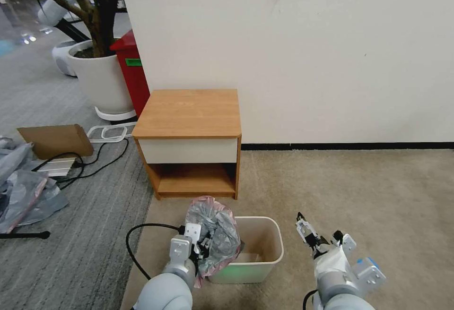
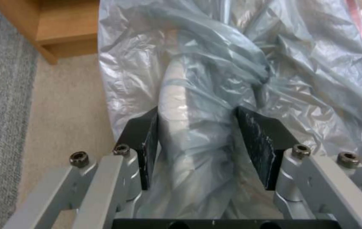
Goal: Pick up the garbage bag from the table and place it over the trash can.
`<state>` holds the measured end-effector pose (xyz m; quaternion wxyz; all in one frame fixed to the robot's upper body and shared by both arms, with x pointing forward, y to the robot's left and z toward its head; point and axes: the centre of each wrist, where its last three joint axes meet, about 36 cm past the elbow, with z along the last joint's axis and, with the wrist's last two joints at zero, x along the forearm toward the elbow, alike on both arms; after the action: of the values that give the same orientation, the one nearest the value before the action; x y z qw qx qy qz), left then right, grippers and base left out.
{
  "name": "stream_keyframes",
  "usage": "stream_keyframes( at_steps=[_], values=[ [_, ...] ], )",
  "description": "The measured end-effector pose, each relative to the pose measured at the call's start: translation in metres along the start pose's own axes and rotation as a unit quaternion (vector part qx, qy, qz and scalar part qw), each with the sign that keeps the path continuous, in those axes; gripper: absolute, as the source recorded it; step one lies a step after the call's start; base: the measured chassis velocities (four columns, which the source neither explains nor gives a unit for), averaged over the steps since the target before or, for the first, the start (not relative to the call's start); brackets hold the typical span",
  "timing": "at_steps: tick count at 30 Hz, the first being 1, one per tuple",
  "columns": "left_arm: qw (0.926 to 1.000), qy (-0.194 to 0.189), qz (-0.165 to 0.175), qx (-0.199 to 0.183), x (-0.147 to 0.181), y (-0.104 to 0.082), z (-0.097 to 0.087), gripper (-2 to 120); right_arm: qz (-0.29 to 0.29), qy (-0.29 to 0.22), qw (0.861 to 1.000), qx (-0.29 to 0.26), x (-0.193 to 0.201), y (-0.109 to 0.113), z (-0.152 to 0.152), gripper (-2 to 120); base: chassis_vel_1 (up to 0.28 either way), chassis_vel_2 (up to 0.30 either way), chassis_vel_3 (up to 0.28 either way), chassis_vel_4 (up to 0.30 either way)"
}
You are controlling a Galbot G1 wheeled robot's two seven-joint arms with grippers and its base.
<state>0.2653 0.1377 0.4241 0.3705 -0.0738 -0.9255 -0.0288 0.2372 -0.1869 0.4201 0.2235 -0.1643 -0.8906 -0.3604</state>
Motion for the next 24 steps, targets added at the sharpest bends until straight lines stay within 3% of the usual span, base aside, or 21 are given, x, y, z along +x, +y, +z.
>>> stream_keyframes(
  at_steps=[11,20,24],
  values=[
    [1.0,0.007,-0.003,0.0,-0.006,-0.001,0.004,46,0.001,-0.003,1.0,0.0,-0.002,-0.001,0.0,100,0.0,0.0,0.0,0.0],
    [0.9998,0.017,-0.013,0.0,-0.021,0.0,0.008,37,0.001,-0.006,1.0,0.001,-0.003,-0.004,-0.001,100,0.0,0.0,0.0,0.0],
    [0.9999,0.011,-0.011,0.006,-0.021,-0.001,0.008,27,-0.014,-0.009,1.0,0.011,-0.005,-0.006,0.0,100,0.0,0.0,0.0,0.0]
  ],
)
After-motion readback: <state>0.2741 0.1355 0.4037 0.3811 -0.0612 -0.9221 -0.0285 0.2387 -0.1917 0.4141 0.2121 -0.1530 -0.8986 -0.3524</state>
